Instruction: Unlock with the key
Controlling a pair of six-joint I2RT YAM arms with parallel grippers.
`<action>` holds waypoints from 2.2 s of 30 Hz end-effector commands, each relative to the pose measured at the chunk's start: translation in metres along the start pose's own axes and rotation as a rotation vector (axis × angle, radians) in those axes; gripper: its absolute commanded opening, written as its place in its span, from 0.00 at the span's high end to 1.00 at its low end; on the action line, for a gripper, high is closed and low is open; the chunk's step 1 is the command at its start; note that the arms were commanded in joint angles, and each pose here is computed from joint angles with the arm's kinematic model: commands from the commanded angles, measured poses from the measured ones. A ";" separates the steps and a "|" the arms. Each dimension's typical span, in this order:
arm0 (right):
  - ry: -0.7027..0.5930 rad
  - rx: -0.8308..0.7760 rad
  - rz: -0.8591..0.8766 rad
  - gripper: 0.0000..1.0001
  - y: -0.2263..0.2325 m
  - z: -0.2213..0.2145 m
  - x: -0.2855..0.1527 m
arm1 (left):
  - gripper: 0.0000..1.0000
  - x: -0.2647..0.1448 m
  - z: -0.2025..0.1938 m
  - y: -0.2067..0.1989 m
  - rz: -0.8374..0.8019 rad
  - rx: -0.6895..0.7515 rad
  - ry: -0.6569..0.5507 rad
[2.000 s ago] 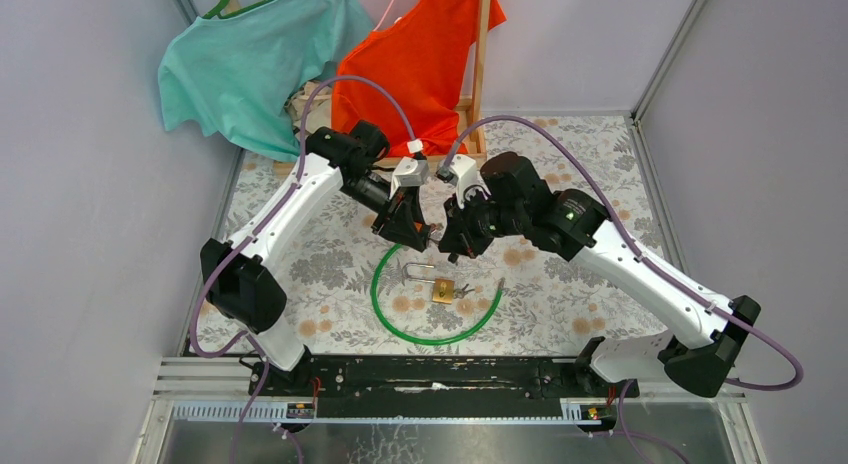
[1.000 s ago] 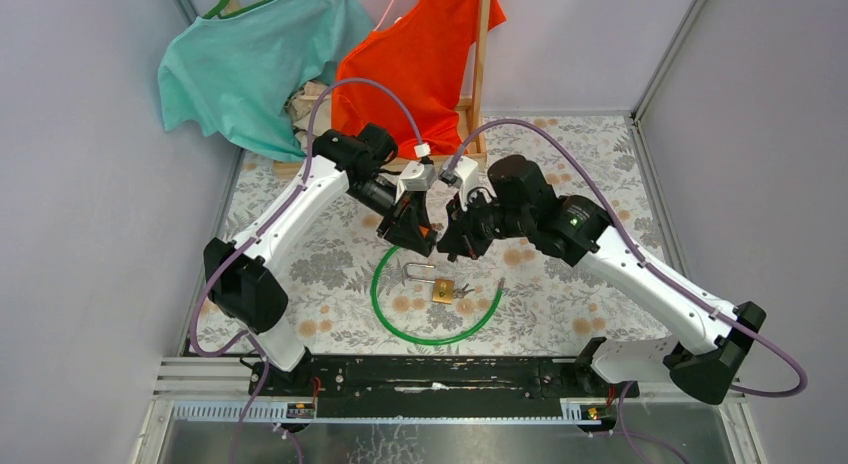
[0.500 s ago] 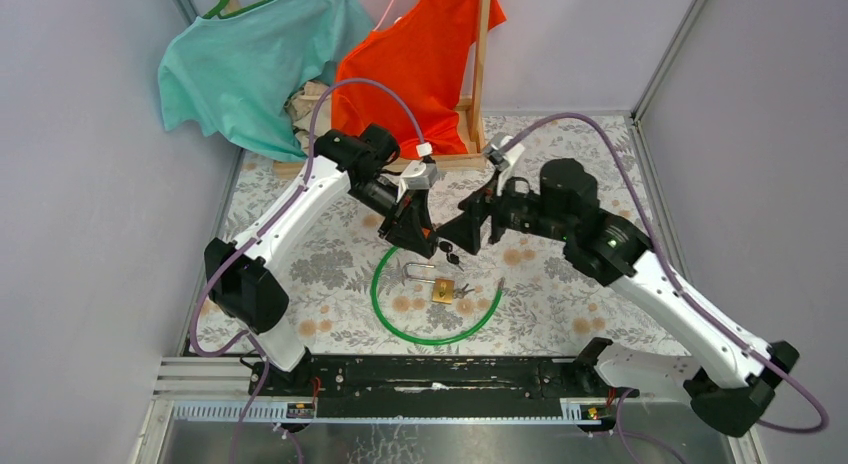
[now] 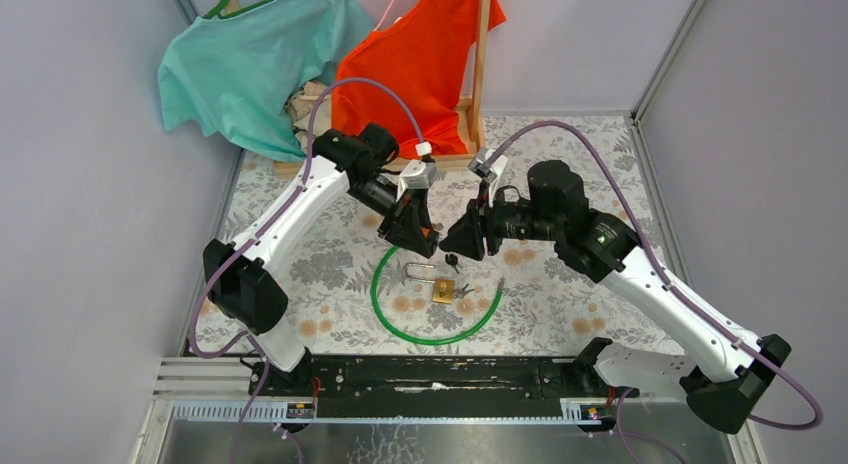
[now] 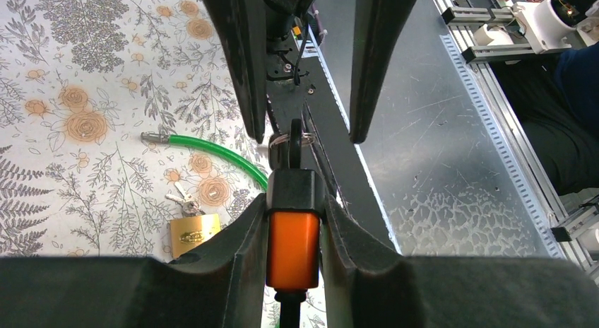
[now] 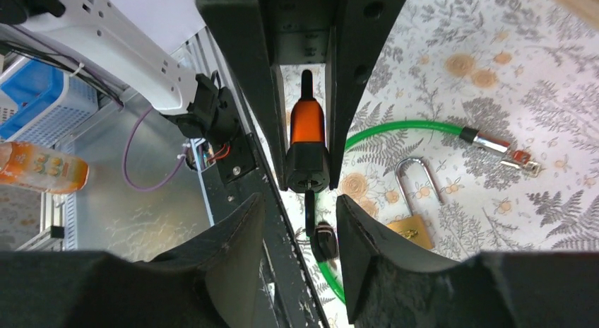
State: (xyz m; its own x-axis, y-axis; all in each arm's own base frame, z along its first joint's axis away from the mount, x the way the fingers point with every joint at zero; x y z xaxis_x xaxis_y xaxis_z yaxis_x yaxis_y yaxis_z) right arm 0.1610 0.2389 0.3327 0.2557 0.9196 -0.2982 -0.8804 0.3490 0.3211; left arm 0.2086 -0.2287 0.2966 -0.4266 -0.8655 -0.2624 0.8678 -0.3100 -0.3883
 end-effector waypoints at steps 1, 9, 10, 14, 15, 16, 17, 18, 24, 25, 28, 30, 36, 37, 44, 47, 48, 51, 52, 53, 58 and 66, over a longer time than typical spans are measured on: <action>0.028 -0.009 0.045 0.54 0.002 -0.004 0.001 | 0.97 -0.006 0.020 -0.017 -0.012 0.042 -0.059; 0.061 -0.008 0.032 0.63 0.000 -0.012 0.001 | 0.97 -0.006 0.019 -0.016 -0.008 0.041 -0.058; 0.057 -0.010 0.029 0.67 0.000 -0.012 0.000 | 0.97 -0.006 0.019 -0.016 -0.009 0.043 -0.058; 0.041 -0.003 0.029 0.84 0.000 -0.012 0.000 | 0.97 -0.006 0.020 -0.015 -0.014 0.039 -0.065; 0.038 -0.001 0.035 0.85 0.000 -0.011 0.001 | 0.97 -0.006 0.020 -0.016 -0.015 0.041 -0.067; 0.035 0.005 0.039 0.87 0.000 -0.011 0.003 | 0.97 -0.005 0.020 -0.015 -0.017 0.040 -0.070; 0.030 0.006 0.049 0.89 0.001 -0.010 0.004 | 0.97 -0.006 0.020 -0.015 -0.018 0.041 -0.071; 0.030 0.013 0.058 0.91 0.001 -0.010 0.006 | 0.97 -0.005 0.020 -0.015 -0.019 0.040 -0.072; -0.011 0.050 0.098 1.00 0.002 -0.001 0.017 | 0.97 -0.005 0.021 -0.012 -0.023 0.047 -0.077; -0.023 0.068 0.102 1.00 0.002 0.002 0.019 | 0.97 -0.004 0.020 -0.011 -0.022 0.046 -0.074; -0.057 0.140 0.103 1.00 0.003 0.007 0.023 | 0.97 -0.004 0.015 -0.007 -0.010 0.050 -0.052; -0.063 0.192 0.104 1.00 0.004 0.008 0.023 | 0.97 -0.005 0.011 -0.006 0.003 0.061 -0.026; -0.090 0.421 0.153 1.00 -0.002 0.006 0.013 | 0.97 -0.009 0.002 -0.002 0.072 0.105 0.044; -0.087 0.438 0.158 1.00 -0.002 0.005 0.013 | 0.98 -0.009 0.002 0.000 0.090 0.108 0.049; -0.024 0.472 0.155 1.00 -0.003 -0.006 0.010 | 0.99 -0.012 0.004 0.007 0.205 0.092 0.038; -0.053 0.273 0.053 0.57 -0.009 0.001 -0.002 | 1.00 -0.008 0.006 0.001 0.154 0.031 -0.005; -0.079 0.182 0.010 0.36 -0.012 0.003 -0.007 | 1.00 -0.006 0.007 -0.001 0.122 0.009 -0.024; -0.186 -0.150 -0.043 0.01 -0.015 0.005 -0.020 | 0.99 0.000 0.008 -0.009 0.020 -0.068 -0.080; -0.227 -0.268 -0.054 0.00 -0.014 0.006 -0.022 | 0.99 0.001 0.009 -0.009 -0.001 -0.093 -0.091; -0.248 -0.367 -0.069 0.00 -0.015 0.005 -0.023 | 0.99 0.001 0.009 -0.010 -0.017 -0.116 -0.097; -0.205 -0.777 -0.051 0.00 -0.011 -0.006 -0.015 | 0.96 0.004 0.002 -0.011 -0.076 -0.189 -0.099; -0.079 -1.106 -0.082 0.00 -0.005 -0.005 0.004 | 0.95 0.006 -0.004 -0.010 -0.084 -0.256 -0.091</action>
State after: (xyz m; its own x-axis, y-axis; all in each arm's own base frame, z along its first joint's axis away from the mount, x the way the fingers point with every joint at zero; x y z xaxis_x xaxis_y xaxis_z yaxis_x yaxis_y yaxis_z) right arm 0.1540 0.2381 0.3056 0.2535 0.9414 -0.2223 -0.8720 0.1230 -0.4738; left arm 0.2064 -0.2301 0.2769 -0.4453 -0.8686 -0.2174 0.7563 -0.2350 -0.6105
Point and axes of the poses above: each gripper's point midway between its finger pads, its own x axis out along the fingers, its own y axis along the line the jaws close on, z = x × y, the point moved 6 cm from there along -x, back along the fingers, and after that the axes turned 3 degrees about -x, right-handed, at the moved point
